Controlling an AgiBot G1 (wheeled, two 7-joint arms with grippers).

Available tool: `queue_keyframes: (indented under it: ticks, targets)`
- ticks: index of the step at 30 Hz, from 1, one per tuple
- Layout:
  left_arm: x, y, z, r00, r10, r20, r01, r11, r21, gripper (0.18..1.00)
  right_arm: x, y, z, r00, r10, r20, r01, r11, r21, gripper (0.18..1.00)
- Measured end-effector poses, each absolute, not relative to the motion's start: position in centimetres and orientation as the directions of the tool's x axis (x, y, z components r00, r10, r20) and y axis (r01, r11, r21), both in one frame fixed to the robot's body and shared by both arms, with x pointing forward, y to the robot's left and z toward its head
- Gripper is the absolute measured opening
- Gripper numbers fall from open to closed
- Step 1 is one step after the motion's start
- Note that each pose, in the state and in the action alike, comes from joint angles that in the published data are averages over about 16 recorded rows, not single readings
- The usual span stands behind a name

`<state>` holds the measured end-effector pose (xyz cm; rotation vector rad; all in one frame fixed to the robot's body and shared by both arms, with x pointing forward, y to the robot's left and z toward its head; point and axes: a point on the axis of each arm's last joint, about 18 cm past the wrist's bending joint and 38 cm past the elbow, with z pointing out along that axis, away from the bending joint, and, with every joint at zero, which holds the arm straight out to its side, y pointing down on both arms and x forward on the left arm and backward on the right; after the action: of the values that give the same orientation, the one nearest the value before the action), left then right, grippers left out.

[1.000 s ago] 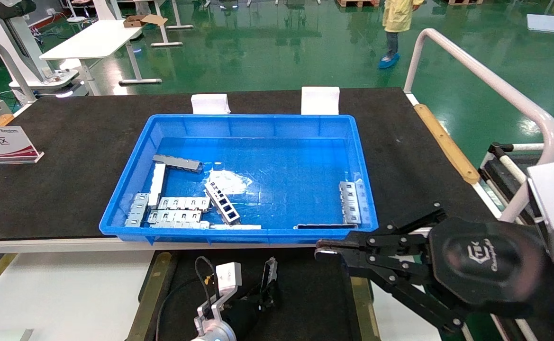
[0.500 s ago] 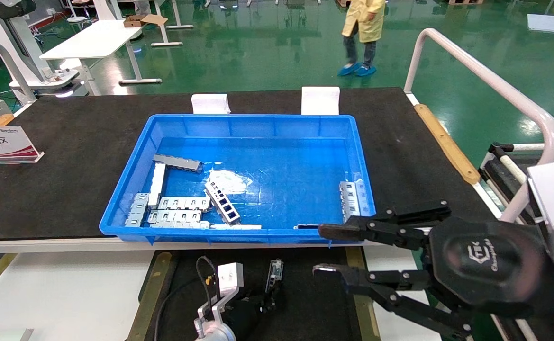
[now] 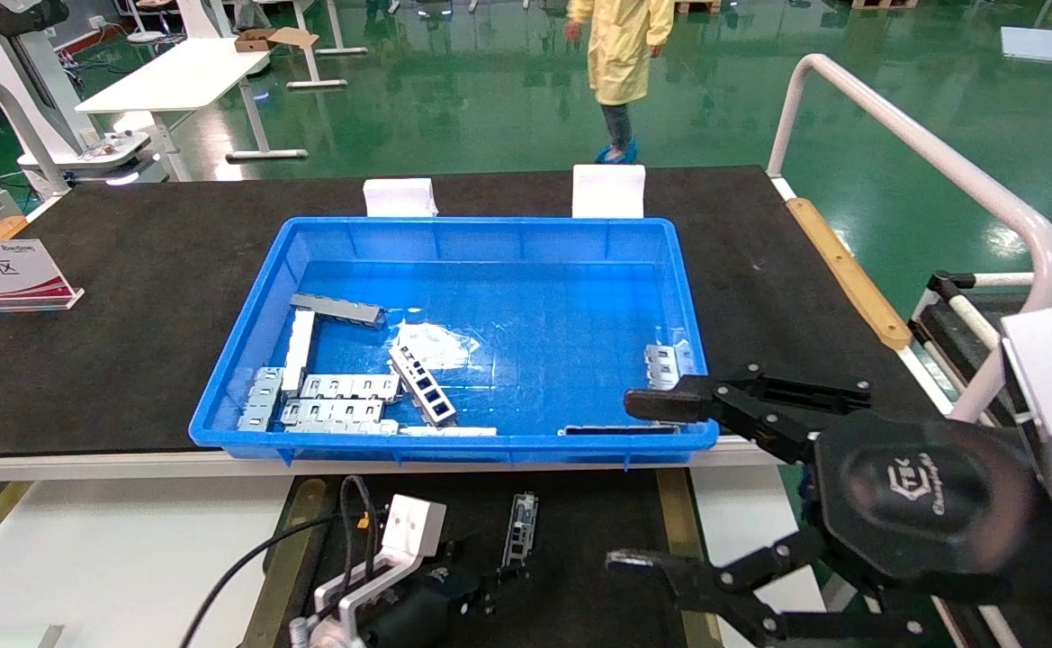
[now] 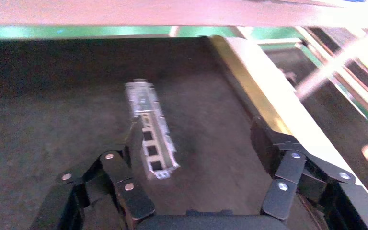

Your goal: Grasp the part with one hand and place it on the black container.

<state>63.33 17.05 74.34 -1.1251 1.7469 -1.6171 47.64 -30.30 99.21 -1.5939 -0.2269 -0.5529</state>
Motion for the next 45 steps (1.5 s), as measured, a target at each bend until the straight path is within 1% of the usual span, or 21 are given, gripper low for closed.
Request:
queue_keyframes:
  ticks: [5, 8, 11, 13, 19, 25, 32, 38, 45]
  targets:
    - [61.7, 18.2, 75.7, -0.632, -0.769, 0.1, -0.182, 0.022, -0.983, 0.84, 47.6, -30.3, 99.2, 0.861, -0.181, 0.476, 0.463, -0.111, -0.879, 0.779]
    - [60.8, 18.8, 76.5, -0.685, -0.725, 0.064, -0.147, 0.051, -0.988, 0.879, 47.6, -30.3, 99.2, 0.861, -0.181, 0.476, 0.463, -0.111, -0.879, 0.846]
    - [60.0, 19.4, 77.6, -0.732, -0.68, 0.03, -0.104, 0.069, -0.992, 0.924, 47.6, -30.3, 99.2, 0.861, -0.181, 0.476, 0.463, -0.111, -0.879, 0.887]
    - [59.4, 19.8, 78.3, -0.759, -0.651, 0.008, -0.073, 0.073, -0.995, 0.94, 47.6, -30.3, 99.2, 0.861, -0.181, 0.476, 0.463, -0.111, -0.879, 0.917]
    - [57.8, 20.9, 81.1, -0.82, -0.57, -0.062, 0.029, 0.066, -0.997, 0.982, 47.6, -30.3, 99.2, 0.861, -0.181, 0.476, 0.463, -0.111, -0.879, 0.97]
    - [56.5, 22.1, 84.4, -0.852, -0.502, -0.15, 0.142, 0.055, -0.988, 0.998, 47.6, -30.3, 99.2, 0.861, -0.181, 0.476, 0.463, -0.111, -0.879, 0.993]
    - [55.4, 23.1, 88.6, -0.857, -0.444, -0.261, 0.269, 0.047, -0.962, 1.001, 47.6, -30.3, 99.2, 0.861, -0.181, 0.476, 0.463, -0.111, -0.879, 1.001]
    - [54.9, 23.7, 91.9, -0.842, -0.419, -0.339, 0.357, 0.038, -0.933, 1.001, 47.6, -30.3, 99.2, 0.861, -0.181, 0.476, 0.463, -0.111, -0.879, 1.001]
    - [54.4, 24.0, 94.9, -0.824, -0.404, -0.397, 0.427, 0.018, -0.904, 1.001, 47.6, -30.3, 99.2, 0.861, -0.181, 0.476, 0.463, -0.111, -0.879, 1.001]
